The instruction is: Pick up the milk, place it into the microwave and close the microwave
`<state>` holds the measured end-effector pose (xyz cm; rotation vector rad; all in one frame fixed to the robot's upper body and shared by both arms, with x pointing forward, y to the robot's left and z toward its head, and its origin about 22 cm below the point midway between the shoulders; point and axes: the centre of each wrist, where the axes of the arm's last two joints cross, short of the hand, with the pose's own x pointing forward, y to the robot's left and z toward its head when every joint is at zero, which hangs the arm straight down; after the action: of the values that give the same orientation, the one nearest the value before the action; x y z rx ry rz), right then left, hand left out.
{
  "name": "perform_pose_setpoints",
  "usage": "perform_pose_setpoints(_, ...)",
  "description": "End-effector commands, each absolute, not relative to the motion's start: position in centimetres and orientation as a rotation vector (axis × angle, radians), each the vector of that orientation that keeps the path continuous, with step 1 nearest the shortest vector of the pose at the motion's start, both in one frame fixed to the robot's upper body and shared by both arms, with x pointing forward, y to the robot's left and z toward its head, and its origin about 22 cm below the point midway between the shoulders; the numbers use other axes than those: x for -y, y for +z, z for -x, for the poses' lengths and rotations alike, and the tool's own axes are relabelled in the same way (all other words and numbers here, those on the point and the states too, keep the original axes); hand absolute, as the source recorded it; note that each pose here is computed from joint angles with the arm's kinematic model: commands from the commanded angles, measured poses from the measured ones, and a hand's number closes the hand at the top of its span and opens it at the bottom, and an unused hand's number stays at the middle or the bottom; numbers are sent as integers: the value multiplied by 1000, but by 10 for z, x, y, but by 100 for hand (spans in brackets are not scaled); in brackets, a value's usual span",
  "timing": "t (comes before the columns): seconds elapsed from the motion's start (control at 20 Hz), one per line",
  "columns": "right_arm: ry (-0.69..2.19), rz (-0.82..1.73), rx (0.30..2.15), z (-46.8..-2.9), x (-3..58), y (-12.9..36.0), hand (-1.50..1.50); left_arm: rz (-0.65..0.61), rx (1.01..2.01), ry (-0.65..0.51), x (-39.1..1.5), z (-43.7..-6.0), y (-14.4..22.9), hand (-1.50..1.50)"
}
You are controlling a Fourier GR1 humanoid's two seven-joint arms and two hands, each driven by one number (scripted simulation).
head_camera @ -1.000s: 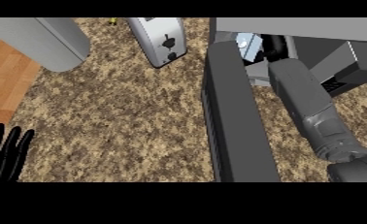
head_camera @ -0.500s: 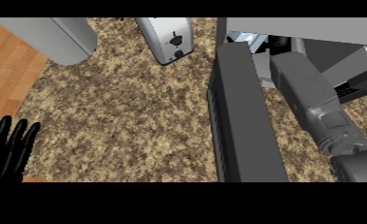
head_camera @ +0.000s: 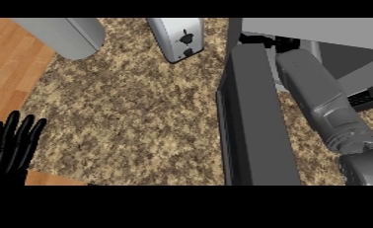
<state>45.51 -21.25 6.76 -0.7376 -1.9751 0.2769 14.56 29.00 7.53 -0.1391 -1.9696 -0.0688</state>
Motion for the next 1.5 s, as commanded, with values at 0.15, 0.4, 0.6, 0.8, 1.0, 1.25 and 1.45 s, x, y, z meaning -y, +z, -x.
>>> perform_pose_setpoints(0.15, 317, 867, 1959, -456, 206, 69, -150, 160, 1978, -113, -278, -154, 80, -150)
perform_pose_setpoints(0.4, 285, 635, 1875, -454, 184, 63, -150, 165, 1956, -128, -278, -157, 76, -150)
perform_pose_setpoints(0.6, 284, 545, 1876, -453, 186, 60, -150, 168, 1973, -116, -273, -161, 76, -150)
perform_pose_setpoints(0.8, 284, 516, 1865, -452, 186, 58, -150, 198, 1961, -152, -265, -165, 71, -150)
perform_pose_setpoints(1.0, 258, 516, 1849, -450, 196, 52, -150, 160, 1961, -156, -263, -165, 75, -150)
perform_pose_setpoints(1.25, 250, 521, 1866, -449, 203, 51, -150, 185, 1963, -169, -253, -168, 77, -150)
perform_pose_setpoints(1.45, 262, 510, 1852, -445, 228, 45, -150, 196, 1950, -160, -244, -164, 71, -150)
